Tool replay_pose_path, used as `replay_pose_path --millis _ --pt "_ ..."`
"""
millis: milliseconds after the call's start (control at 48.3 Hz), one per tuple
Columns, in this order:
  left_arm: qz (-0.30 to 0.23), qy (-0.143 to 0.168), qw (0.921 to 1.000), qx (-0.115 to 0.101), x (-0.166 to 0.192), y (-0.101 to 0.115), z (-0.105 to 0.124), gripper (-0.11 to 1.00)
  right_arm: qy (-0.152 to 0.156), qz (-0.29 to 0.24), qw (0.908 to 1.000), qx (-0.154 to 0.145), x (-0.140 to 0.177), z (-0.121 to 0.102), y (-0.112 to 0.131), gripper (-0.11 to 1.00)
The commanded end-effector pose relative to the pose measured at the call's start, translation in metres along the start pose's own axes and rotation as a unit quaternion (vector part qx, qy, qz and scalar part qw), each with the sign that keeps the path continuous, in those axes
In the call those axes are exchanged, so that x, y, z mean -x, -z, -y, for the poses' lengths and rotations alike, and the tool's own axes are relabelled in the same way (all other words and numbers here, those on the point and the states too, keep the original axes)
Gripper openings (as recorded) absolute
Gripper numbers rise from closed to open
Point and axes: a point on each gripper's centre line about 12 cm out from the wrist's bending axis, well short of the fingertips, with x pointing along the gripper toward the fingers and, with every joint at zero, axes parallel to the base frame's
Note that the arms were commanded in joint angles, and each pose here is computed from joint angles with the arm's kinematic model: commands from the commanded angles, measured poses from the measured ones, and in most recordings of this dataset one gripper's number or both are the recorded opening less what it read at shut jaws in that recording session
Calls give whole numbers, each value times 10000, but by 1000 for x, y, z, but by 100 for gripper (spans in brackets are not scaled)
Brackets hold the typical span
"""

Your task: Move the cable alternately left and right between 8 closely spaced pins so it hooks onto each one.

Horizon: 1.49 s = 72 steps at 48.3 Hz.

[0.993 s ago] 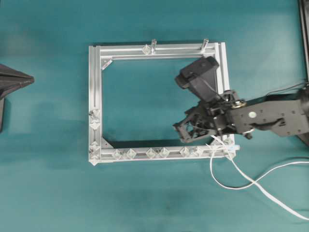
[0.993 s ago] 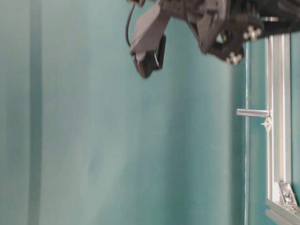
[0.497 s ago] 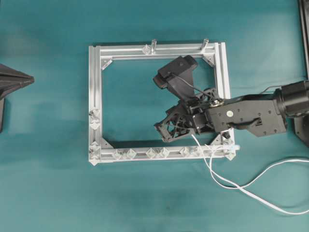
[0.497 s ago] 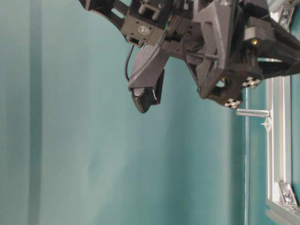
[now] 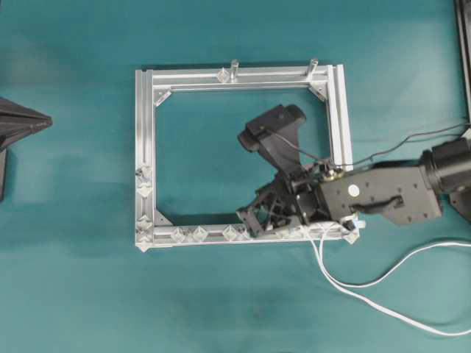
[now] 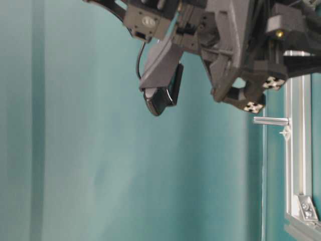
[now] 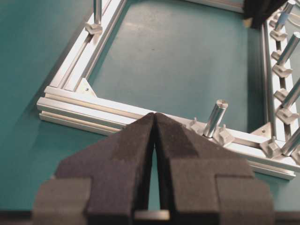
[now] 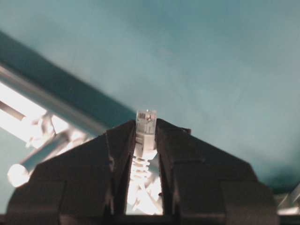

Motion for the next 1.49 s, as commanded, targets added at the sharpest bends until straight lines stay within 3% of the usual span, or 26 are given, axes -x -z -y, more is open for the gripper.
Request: replay_pose_path --millis 0,352,538,766,1469 --pt "71 -13 10000 35 0 -5 0 1 -179 -7 9998 -108 14 -10 6 19" --pt "71 -13 10000 35 0 -5 0 1 -256 -111 9986 -445 20 -16 30 19" --pt "71 -13 10000 35 0 -5 0 1 -286 -122 9986 -420 24 -21 34 19" --pt "71 -13 10000 35 0 -5 0 1 -104 -73 9991 -414 26 -24 34 19" --pt "71 -13 10000 35 0 -5 0 1 -103 -62 9990 -420 25 -27 33 19"
